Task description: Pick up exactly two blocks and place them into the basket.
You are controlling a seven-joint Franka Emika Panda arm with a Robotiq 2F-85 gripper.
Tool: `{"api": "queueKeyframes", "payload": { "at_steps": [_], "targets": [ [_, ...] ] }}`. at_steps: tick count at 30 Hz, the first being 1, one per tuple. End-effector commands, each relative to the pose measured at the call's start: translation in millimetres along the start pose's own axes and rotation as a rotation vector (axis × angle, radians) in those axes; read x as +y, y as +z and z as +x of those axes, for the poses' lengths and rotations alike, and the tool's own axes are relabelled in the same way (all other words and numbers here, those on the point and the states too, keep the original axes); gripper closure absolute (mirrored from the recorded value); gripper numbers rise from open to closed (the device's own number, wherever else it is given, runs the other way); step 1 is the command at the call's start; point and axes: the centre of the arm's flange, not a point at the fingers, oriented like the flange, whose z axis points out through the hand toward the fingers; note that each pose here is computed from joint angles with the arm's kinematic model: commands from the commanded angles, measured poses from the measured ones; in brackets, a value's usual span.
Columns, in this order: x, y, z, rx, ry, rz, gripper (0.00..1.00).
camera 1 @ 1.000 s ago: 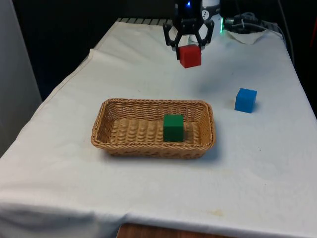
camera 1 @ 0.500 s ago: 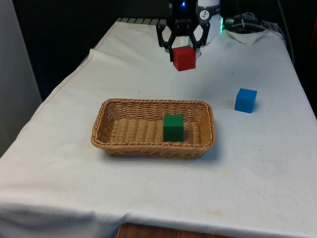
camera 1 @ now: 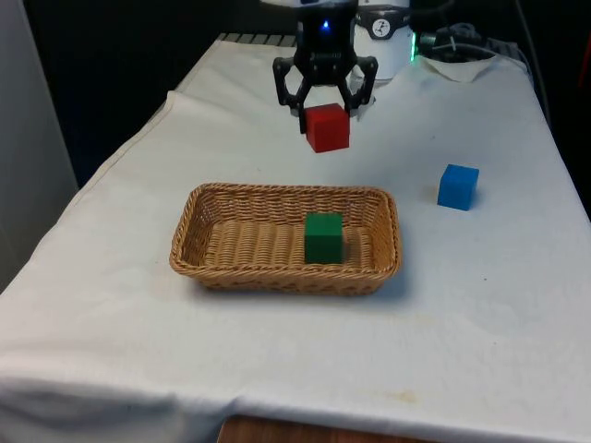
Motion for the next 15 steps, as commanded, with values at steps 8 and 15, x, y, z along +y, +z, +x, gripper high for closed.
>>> {"api": "queueKeyframes", "payload": {
  "at_steps": [8, 15],
  "targets": [
    [9.0, 12, 21.6, 0.006, 0.002, -0.010, 0.84],
    [24.3, 24, 37.0, 0.006, 0.013, -0.009, 0.84]
  ]
}}
